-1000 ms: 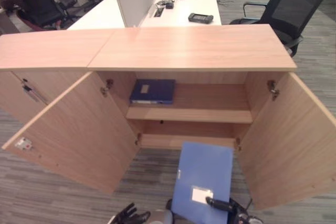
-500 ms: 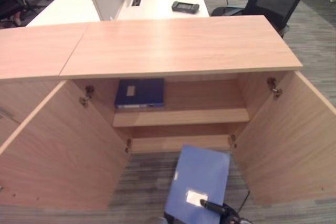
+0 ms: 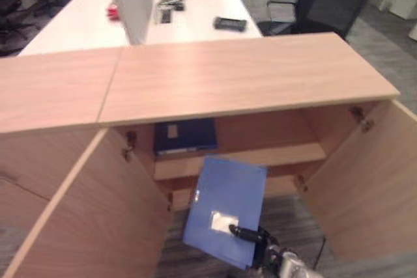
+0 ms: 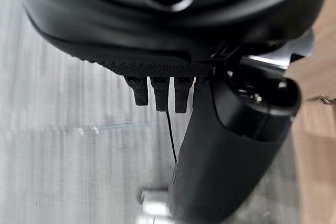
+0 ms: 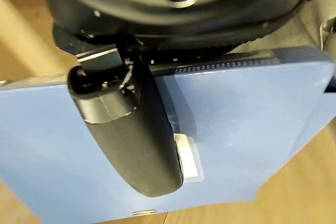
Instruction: Put the empty folder in the office cabinet
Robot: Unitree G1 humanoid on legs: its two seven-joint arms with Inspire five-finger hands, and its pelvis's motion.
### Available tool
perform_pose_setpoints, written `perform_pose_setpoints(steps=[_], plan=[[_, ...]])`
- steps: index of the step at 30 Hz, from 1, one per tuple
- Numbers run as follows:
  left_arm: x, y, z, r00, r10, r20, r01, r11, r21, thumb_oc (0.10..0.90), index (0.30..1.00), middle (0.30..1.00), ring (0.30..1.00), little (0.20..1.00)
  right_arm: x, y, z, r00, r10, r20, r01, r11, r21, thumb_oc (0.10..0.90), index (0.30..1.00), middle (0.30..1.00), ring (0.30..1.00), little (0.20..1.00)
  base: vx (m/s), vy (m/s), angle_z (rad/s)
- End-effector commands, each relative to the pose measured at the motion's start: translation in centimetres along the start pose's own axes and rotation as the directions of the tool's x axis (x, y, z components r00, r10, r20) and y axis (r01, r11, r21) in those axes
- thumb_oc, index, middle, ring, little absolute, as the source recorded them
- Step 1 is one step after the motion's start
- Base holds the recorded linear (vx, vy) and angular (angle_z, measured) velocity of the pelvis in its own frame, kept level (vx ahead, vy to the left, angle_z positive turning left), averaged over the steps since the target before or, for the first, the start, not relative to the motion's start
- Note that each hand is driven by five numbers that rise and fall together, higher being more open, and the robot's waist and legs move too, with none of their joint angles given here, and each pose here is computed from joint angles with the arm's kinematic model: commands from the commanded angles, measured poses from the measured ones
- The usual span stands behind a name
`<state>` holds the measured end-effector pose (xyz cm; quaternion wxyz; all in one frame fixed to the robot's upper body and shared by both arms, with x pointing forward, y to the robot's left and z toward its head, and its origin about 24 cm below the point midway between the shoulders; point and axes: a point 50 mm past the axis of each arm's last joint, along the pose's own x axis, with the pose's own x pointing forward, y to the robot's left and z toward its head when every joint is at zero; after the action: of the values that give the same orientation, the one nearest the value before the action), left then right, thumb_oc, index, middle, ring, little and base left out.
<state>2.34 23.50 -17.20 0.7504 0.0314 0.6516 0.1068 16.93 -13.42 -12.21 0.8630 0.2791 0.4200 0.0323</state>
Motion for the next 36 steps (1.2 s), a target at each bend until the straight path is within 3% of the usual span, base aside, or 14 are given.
perform_pose_setpoints(steps=[1, 6, 10, 18, 25, 36], plan=[[-0.7, 0.7, -5.1, 0.987, 0.032, -0.154, -0.030, 0.999, 0.016, 0.800, 0.900, 0.900, 0.900, 0.900, 0.2, 0.9, 2.8, 0.992, 0.074, 0.105, -0.073, 0.997, -0.013, 0.400, 0.300, 0.300, 0.300, 0.300, 0.46, -0.131, 0.62], [-0.8, 0.3, -5.7, 0.983, 0.036, -0.183, -0.024, 0.997, 0.069, 0.800, 0.900, 0.900, 0.900, 0.900, -0.2, 1.2, 3.9, 0.983, 0.114, 0.142, -0.108, 0.993, -0.048, 0.400, 0.300, 0.300, 0.300, 0.300, 0.19, -0.112, 0.02], [-0.5, 0.0, -3.9, 0.992, 0.027, -0.120, -0.021, 0.999, 0.050, 0.800, 0.900, 0.900, 0.900, 0.900, -0.2, 1.3, 5.6, 0.974, 0.104, 0.200, -0.095, 0.994, -0.054, 0.400, 0.300, 0.300, 0.300, 0.300, 0.00, -0.065, -0.28], [-0.3, 0.0, -3.2, 0.993, 0.058, -0.104, -0.053, 0.998, 0.046, 0.800, 0.900, 0.900, 0.900, 0.900, -0.1, 1.7, 6.0, 0.963, 0.084, 0.257, -0.100, 0.994, 0.048, 0.400, 0.300, 0.300, 0.300, 0.300, 0.00, -0.028, -0.04], [-0.3, 0.6, -2.8, 0.992, 0.083, -0.093, -0.076, 0.994, 0.074, 0.800, 0.900, 0.900, 0.900, 0.900, -0.7, 3.0, 8.9, 0.907, 0.134, 0.399, -0.181, 0.980, 0.080, 0.400, 0.300, 0.300, 0.300, 0.300, -0.01, -0.004, 0.04], [-0.4, 1.2, -3.0, 0.991, 0.090, -0.095, -0.083, 0.993, 0.079, 0.800, 0.900, 0.900, 0.900, 0.900, -1.0, 1.2, 7.4, 0.925, 0.078, 0.372, -0.142, 0.979, 0.148, 0.400, 0.300, 0.300, 0.300, 0.300, 0.00, 0.001, 0.00]])
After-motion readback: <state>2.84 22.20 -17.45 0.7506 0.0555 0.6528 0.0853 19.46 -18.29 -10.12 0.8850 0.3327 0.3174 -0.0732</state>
